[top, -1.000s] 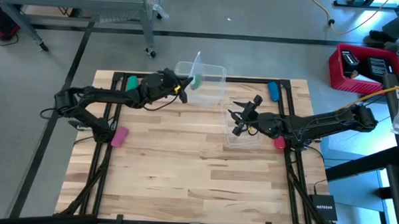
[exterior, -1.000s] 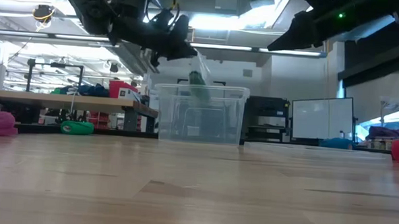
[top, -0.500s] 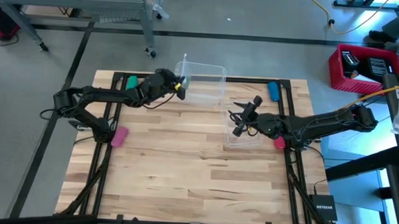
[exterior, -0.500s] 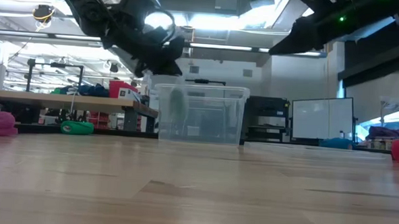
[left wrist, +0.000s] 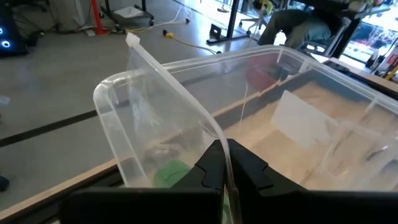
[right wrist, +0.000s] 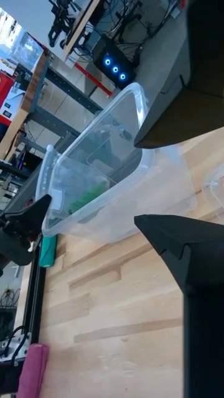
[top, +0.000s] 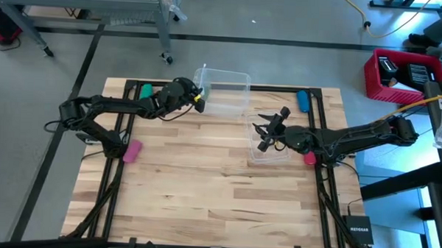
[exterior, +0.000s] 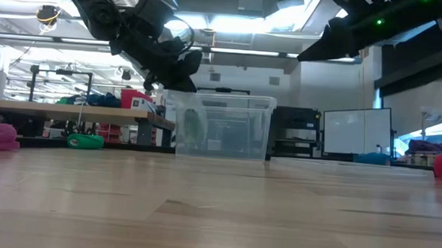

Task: Roll bandage
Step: Put the packed rolled green bandage into the transparent bin

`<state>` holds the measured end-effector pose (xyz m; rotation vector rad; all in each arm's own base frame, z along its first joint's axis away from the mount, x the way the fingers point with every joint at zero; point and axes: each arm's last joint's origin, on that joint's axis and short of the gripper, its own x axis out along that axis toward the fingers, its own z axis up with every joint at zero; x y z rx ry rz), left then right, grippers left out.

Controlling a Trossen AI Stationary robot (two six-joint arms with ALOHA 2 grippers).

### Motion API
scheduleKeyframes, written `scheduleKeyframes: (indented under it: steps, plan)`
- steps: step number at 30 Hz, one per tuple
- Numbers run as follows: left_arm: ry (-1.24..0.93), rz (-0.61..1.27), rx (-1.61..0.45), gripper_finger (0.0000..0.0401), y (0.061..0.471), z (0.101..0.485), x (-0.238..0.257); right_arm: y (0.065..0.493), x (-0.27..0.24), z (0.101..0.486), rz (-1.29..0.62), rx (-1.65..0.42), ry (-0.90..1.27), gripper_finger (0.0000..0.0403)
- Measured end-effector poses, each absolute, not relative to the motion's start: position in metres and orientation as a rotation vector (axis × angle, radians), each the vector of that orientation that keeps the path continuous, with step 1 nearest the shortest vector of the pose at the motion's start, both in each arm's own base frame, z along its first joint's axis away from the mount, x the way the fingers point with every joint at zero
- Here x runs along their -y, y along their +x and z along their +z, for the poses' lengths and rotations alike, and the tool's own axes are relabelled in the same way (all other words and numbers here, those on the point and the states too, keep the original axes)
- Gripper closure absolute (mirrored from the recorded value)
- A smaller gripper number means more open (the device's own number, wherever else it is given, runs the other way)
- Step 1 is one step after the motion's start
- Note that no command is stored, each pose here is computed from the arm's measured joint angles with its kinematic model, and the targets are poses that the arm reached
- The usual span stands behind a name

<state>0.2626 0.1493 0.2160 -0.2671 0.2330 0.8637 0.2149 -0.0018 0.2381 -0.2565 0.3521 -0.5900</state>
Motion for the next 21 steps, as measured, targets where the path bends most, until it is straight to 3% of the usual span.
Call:
scheduleKeyframes:
  steps: [10,21]
  plan:
    - [-0.297,0.868,-0.219,0.0392,0.2627,0.216,-0.1493,0.2149,0.0018,0.2381,-0.59,-0.352,-0.256,0.0217]
    - [-0.288,0.871,-0.245,0.0313,0.2617,0.2141,-0.1495,0.2152,0.0014,0.2379,-0.574,-0.352,-0.254,0.0217]
